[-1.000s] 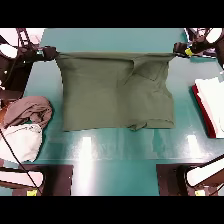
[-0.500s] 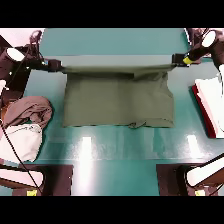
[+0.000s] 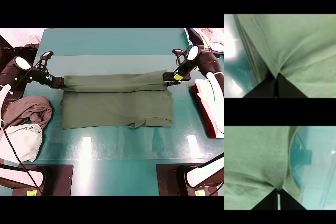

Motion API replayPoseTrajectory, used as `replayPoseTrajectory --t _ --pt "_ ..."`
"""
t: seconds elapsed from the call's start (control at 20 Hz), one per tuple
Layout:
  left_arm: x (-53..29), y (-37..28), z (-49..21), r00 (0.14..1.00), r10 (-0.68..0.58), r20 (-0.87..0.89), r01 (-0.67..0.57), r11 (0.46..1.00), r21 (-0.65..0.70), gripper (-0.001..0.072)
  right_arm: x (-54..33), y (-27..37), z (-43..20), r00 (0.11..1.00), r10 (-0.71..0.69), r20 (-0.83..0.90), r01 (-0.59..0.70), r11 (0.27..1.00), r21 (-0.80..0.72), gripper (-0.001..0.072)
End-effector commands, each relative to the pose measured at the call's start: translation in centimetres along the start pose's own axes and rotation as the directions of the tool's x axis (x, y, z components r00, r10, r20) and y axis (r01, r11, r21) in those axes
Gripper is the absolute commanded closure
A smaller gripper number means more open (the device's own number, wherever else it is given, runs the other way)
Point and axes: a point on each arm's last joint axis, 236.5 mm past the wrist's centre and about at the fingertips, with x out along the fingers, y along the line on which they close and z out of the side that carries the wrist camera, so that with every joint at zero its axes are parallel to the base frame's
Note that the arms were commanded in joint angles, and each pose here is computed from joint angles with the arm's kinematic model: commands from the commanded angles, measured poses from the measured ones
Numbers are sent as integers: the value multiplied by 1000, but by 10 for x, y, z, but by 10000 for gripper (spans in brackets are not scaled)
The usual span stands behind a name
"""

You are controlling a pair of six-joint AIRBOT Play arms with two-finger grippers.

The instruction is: Fold the shirts.

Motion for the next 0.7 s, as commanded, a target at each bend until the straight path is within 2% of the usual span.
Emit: replayPoseTrajectory --t 0.0,0.05,0.1,0.2,0.25,0.5,0.65 --pt "1 -8 -22 996 -34 -87 32 999 -31 330 2 7 -8 999 12 -30 -12 1000 -8 621" --pt "0 -10 -27 993 -44 -109 39 998 -48 75 -4 7 -8 999 11 -35 -12 1000 -8 392" --pt "-2 -12 -34 989 -50 -136 41 997 -67 53 -10 6 -8 999 10 -42 -11 1000 -10 341" --pt "-13 -14 -46 981 -68 -183 50 994 -100 82 -28 2 -13 997 11 -75 -14 999 -42 341" --pt "-24 -14 -48 980 -74 -185 55 993 -108 176 -39 1 -19 995 21 -94 -27 998 -58 342" --pt "-76 -19 -69 988 -62 -141 42 989 -142 186 -88 32 -45 951 303 -52 -304 953 -8 344" --pt "-64 -28 -110 990 -70 -122 43 977 -207 186 -94 28 -65 941 338 -1 -338 941 33 344"
